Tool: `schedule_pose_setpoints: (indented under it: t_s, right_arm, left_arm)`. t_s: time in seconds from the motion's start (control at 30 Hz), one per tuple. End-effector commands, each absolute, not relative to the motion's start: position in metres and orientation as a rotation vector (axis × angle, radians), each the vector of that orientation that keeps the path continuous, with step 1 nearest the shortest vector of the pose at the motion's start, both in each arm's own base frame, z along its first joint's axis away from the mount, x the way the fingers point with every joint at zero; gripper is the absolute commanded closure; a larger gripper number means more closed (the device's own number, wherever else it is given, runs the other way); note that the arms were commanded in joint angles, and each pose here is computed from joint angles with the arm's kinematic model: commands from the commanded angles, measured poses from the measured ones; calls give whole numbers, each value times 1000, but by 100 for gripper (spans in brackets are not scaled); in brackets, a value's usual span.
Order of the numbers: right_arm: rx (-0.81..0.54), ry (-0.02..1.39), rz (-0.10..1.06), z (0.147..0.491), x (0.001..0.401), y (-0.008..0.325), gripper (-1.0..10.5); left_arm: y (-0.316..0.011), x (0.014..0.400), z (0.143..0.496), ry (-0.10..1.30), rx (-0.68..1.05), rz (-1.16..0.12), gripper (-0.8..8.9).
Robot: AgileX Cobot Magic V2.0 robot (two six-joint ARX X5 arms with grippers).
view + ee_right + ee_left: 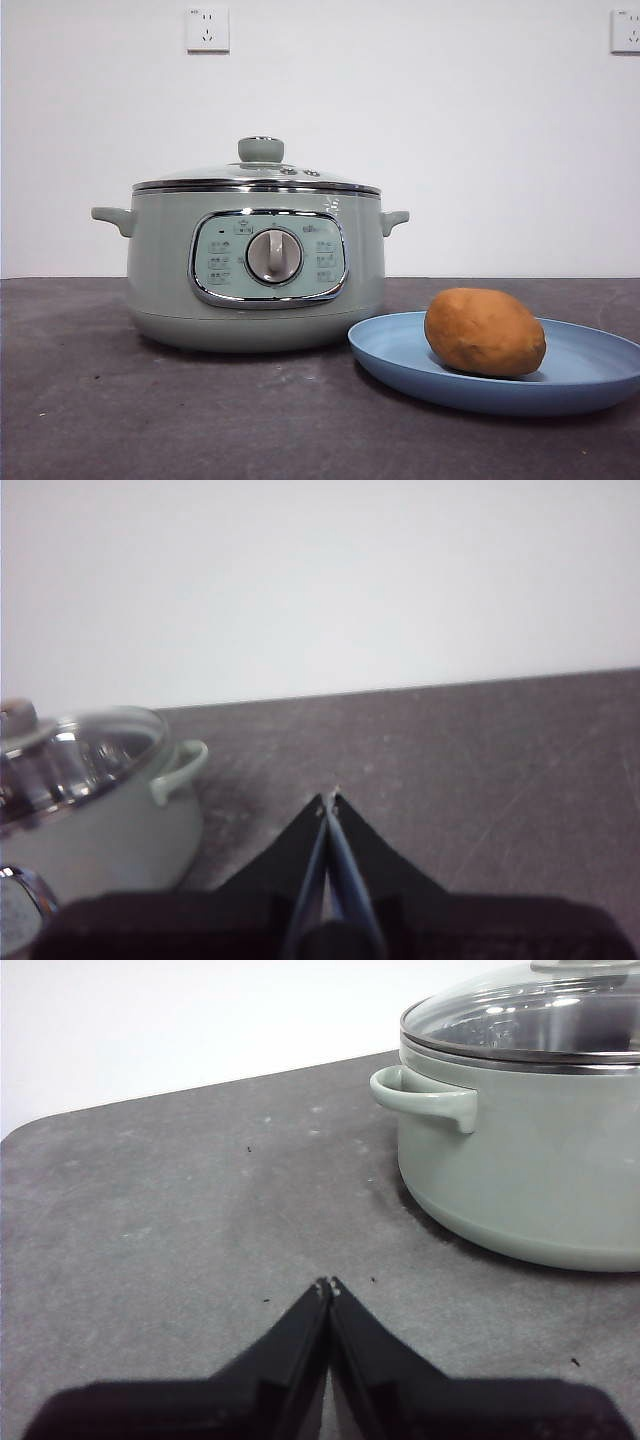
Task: Take the potato out from the steamer,put the potato on the plate,close the lid
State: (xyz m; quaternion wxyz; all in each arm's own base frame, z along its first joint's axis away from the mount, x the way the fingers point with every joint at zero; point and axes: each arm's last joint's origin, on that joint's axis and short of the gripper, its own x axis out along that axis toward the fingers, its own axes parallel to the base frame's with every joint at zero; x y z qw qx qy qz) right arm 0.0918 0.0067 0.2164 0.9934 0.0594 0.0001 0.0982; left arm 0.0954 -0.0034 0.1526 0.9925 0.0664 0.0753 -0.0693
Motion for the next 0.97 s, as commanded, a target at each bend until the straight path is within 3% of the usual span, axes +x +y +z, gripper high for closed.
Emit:
schedule_pose_setpoints:
  t_s: [0.03, 0.43, 0.77, 0.97]
  right_arm:
    - [132, -11, 180, 201, 93, 6, 946]
    - [138, 60, 109, 160, 97, 4, 946]
    - [140, 184, 99, 148, 96, 4, 946]
    - [229, 180, 94, 149, 96, 4, 946]
  left_arm:
    - [-3, 96, 148, 163, 125, -136, 817]
    - [-3, 96, 148, 163, 125, -136, 817]
    - [-3, 96, 148, 163, 125, -136, 817]
    - [-3, 96, 148, 163, 125, -136, 817]
